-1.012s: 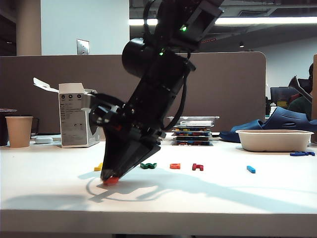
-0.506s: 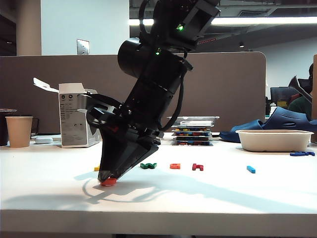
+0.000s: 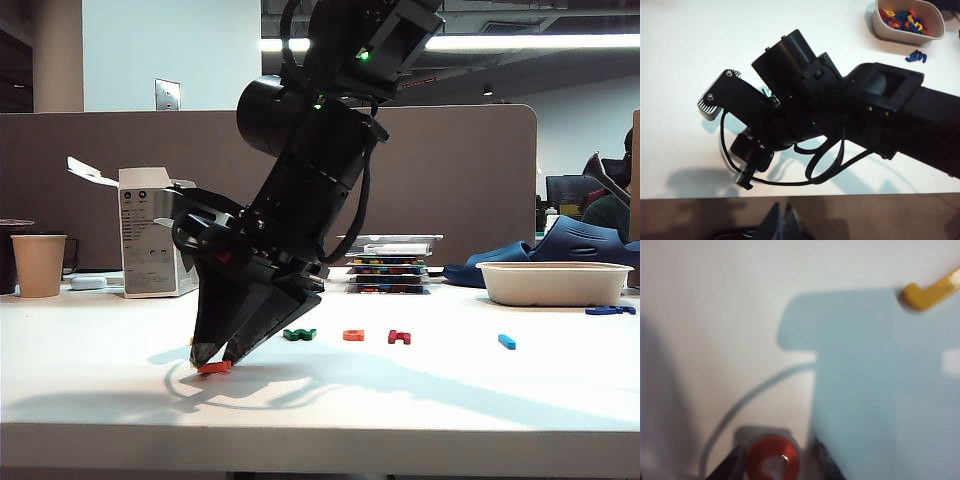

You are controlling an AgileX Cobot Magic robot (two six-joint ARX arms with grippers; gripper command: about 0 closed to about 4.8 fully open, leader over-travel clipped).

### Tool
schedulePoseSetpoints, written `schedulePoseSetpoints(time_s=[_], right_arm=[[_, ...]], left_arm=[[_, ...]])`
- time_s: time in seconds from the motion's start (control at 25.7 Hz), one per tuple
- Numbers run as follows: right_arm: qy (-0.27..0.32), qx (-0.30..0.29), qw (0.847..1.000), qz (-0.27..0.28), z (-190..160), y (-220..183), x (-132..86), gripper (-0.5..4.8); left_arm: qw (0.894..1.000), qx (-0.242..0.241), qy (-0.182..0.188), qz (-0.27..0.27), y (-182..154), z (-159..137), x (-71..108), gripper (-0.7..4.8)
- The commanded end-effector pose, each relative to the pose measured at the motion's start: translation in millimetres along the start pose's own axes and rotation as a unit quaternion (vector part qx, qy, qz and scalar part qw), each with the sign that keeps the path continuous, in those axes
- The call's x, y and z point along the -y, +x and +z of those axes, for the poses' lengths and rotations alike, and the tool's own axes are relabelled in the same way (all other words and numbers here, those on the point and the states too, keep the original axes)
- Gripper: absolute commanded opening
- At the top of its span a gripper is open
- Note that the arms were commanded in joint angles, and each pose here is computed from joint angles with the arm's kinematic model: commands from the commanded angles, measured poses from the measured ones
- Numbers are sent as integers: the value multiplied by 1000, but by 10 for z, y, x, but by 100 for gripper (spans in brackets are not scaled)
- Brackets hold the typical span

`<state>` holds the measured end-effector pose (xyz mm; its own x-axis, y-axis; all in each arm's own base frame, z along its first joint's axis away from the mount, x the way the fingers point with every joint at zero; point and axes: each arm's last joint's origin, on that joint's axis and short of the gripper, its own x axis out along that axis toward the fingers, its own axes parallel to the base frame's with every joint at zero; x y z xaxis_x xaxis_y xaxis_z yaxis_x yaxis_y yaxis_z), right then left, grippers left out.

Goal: Select the appropriate letters from the row of letter magnets placed on the table to arrange into the word "car".

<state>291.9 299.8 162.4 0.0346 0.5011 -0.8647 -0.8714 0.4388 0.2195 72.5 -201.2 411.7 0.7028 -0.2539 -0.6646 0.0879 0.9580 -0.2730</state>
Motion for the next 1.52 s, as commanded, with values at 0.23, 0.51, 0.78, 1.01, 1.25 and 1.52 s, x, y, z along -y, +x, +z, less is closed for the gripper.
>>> schedulePoseSetpoints(time_s=[0.23,0.51,0.78,1.01,1.25,1.52], right_arm=[[-5,-10,1000,-16,-13,-8,8,221],[-8,1,1000,-18,16,-44,13,221],[-11,22,999,-25,143,-152,36,221],[-11,34,999,-29,223,-233,61,221],[-4,40,999,-35,217,-293,127,220],[2,60,995,-81,172,-645,375,220]], left_arm=[[1000,6,-2,-1,-13,14,-4,-5],[1000,6,-2,-1,-13,14,-4,-5],[1000,6,-2,-1,-13,14,-4,-5],[1000,6,-2,0,-13,14,-4,-5],[1000,6,-2,-1,-13,14,-4,-5],[1000,6,-2,0,-13,14,-4,-5]])
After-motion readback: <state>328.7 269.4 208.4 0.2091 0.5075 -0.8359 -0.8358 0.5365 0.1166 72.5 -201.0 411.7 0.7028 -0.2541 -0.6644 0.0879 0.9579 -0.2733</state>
